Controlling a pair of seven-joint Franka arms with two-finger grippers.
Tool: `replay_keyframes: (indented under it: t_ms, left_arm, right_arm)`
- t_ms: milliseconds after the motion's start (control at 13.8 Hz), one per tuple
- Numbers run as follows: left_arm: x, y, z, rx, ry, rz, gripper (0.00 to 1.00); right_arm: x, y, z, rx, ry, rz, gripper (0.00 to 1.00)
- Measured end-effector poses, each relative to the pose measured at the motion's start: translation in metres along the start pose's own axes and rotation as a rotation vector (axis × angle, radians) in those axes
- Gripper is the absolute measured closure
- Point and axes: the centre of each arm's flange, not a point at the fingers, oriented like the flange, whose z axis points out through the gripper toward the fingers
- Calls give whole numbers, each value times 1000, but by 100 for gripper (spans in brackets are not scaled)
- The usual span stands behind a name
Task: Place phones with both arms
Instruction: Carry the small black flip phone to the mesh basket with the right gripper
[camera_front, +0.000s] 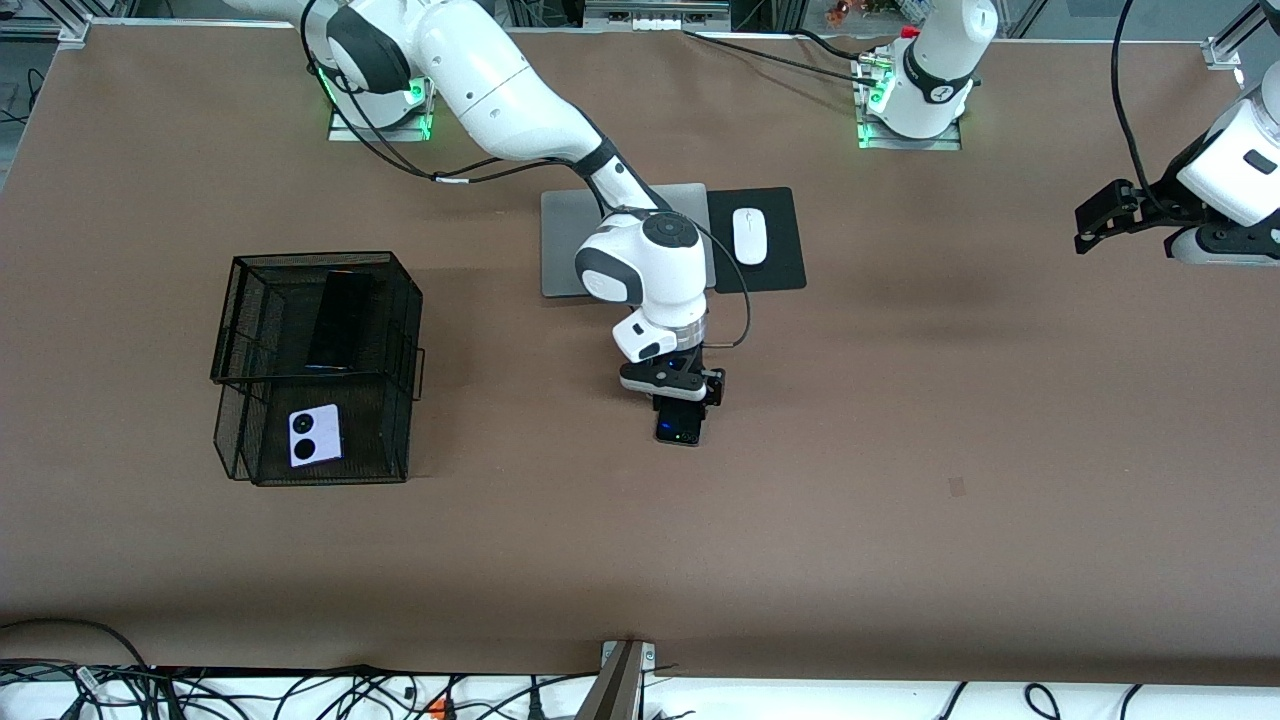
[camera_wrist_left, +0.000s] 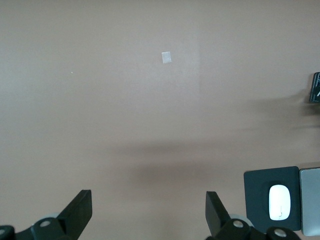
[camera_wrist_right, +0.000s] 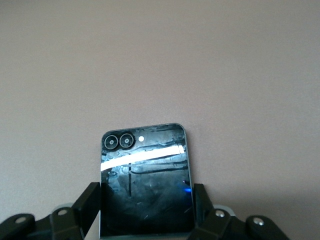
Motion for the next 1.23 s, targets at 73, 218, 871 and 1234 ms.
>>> replay_keyframes:
  t_ms: [73,218,871,1234]
  left_arm:
    - [0,-1,0,0,0,-2,0]
    - [0,-1,0,0,-1,-2,0]
    - [0,-1,0,0,-3,-2,0]
    - [0,0,-1,0,-3,-1,0]
  right_arm:
    - [0,0,0,0,0,-2,20]
    - [1,1,0,-16,-1,-3,20]
    - [68,-15,-99,-155,-46,-53,20]
    - [140,41,-164,-267,-169,-128,20]
